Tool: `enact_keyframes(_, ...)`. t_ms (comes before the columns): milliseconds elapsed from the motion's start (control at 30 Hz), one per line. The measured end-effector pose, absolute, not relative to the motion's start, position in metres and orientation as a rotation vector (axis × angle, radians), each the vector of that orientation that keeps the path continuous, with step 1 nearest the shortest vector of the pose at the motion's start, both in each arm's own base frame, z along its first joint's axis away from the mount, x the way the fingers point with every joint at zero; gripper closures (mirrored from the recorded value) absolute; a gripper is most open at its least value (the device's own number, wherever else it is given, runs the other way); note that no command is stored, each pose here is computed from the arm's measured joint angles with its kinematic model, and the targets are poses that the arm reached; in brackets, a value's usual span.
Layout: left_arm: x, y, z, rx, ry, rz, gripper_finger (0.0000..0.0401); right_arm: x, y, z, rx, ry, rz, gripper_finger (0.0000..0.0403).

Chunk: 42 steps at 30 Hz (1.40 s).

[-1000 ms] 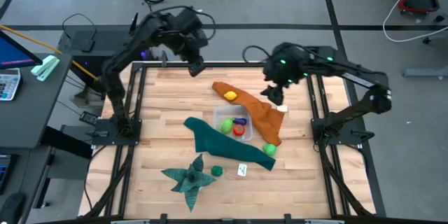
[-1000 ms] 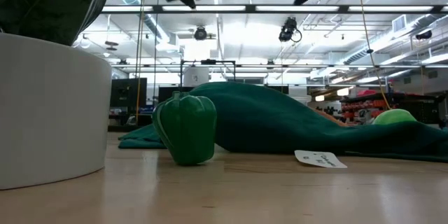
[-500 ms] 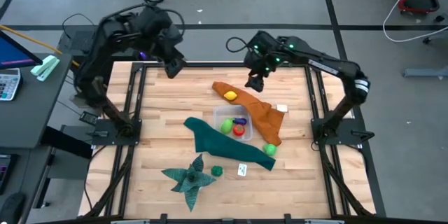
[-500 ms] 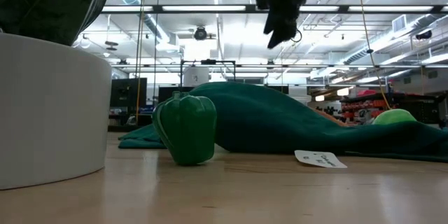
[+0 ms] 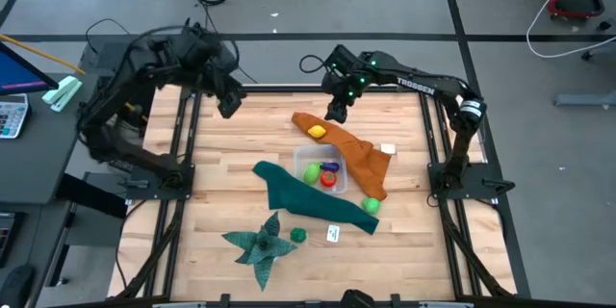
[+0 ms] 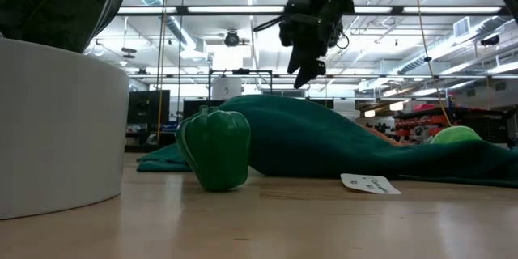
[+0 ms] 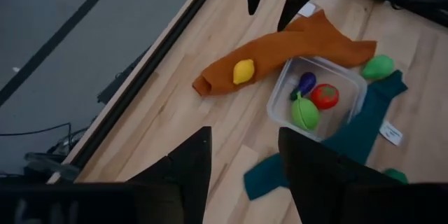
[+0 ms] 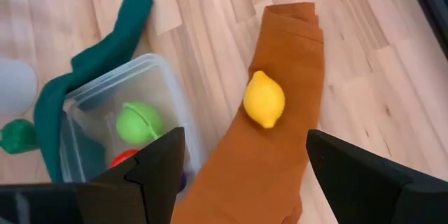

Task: Pick and placing Produce into tupperware
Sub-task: Put the yellow lemon into the transparent bin

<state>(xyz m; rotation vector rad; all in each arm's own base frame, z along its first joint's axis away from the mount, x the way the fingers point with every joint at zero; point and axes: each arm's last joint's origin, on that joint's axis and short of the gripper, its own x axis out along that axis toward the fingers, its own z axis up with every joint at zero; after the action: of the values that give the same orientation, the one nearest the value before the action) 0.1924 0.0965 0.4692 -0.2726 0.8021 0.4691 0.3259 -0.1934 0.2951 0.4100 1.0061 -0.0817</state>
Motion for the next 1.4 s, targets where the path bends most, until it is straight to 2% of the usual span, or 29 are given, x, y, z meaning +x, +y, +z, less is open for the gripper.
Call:
enact_keyframes(267,0.188,0.094,0.403,-0.331,0.725,0.478,0.0228,0.336,-0.202,0.278,0.438,1.008,-0.064,0.0142)
enact_keyframes(500,0.194,0.090,0.365,-0.364,0.713,0.469,0.0228,0.360,-0.217,0.257,0.482,1.028,-0.052,0.0142)
enact_keyframes(667,0.202,0.083,0.358,-0.365,0.693,0.433,0.0229,0.381,-0.230,0.251,0.489,1.047,-0.048,0.0142)
enact_keyframes(867,0.204,0.072,0.353,-0.366,0.719,0.397,0.0229,0.396,-0.235,0.237,0.451,1.188,-0.028,0.0142)
enact_keyframes(1400,0.205,0.064,0.354,-0.359,0.720,0.377,0.0229,0.418,-0.211,0.202,0.338,1.341,0.002,0.0142)
